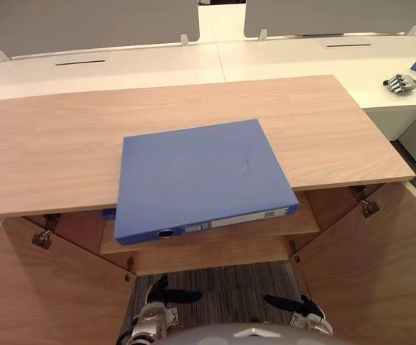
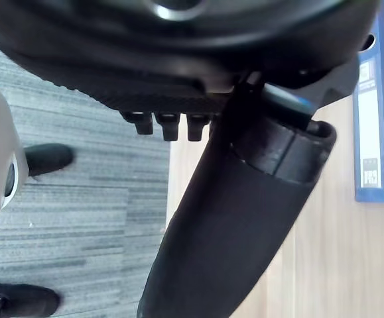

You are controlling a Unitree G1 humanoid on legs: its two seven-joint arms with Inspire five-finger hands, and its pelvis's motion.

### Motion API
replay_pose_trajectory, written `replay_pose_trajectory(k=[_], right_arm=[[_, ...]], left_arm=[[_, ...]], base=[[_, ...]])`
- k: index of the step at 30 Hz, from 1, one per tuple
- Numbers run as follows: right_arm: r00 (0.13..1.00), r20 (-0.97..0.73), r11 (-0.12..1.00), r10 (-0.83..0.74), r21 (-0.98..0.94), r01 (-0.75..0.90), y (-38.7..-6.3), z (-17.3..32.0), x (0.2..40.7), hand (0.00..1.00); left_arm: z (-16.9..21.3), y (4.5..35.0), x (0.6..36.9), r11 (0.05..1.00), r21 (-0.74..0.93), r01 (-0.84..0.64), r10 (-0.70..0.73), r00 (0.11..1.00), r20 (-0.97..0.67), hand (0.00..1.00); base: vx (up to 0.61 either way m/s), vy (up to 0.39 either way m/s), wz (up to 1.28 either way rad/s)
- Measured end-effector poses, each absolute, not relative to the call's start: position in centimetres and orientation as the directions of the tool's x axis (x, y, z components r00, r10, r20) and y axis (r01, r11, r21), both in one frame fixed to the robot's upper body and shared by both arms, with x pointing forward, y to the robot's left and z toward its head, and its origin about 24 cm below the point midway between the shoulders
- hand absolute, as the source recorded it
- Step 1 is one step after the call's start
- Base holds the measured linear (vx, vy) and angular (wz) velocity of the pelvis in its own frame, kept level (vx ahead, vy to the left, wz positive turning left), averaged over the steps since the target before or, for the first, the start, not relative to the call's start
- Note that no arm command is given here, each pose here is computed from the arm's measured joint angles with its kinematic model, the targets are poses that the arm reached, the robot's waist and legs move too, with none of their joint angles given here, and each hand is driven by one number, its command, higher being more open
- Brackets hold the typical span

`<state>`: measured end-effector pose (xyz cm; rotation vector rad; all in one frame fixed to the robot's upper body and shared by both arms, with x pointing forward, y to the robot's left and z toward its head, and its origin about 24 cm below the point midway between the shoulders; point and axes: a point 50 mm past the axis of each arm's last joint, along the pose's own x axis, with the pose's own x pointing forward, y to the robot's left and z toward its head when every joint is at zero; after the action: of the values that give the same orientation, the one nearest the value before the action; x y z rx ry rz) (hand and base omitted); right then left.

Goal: Walk over to the cabinet, pick up the folder, carry it to the office cabinet, place the folder inside the office cabinet, then close the office cabinet door

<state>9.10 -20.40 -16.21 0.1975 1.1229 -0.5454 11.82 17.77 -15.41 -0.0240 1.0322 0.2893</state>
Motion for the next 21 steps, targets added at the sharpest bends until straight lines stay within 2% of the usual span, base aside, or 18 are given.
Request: replay_pose_trajectory(k=[5, 9, 16, 21], right_arm=[[0.322, -0.889, 0.859, -0.326, -0.136, 0.494, -20.5, -16.1, 9.2, 1.0], [0.329, -0.885, 0.862, -0.328, -0.137, 0.489, -20.6, -16.1, 9.2, 1.0], [0.338, -0.882, 0.874, -0.329, -0.148, 0.463, -20.7, -16.0, 8.9, 1.0], [0.328, -0.885, 0.874, -0.331, -0.157, 0.459, -20.9, -16.1, 8.4, 1.0]], left_arm=[[-12.8, 20.1, 12.5, 0.923, 0.147, -0.355, 0.343, 0.592, -0.729, 1.0], [-10.5, 21.6, 12.8, 0.914, 0.177, -0.365, 0.391, 0.679, -0.622, 1.0], [-7.0, 21.2, 13.6, 0.924, 0.148, -0.353, 0.379, 0.793, -0.478, 1.0], [-3.3, 20.7, 14.5, 0.933, 0.115, -0.342, 0.361, 0.877, -0.316, 1.0]], base=[[-0.09, 0.007, 0.3], [-0.12, 0.01, 0.15], [-0.09, -0.001, 0.1], [-0.01, -0.015, 0.12]])
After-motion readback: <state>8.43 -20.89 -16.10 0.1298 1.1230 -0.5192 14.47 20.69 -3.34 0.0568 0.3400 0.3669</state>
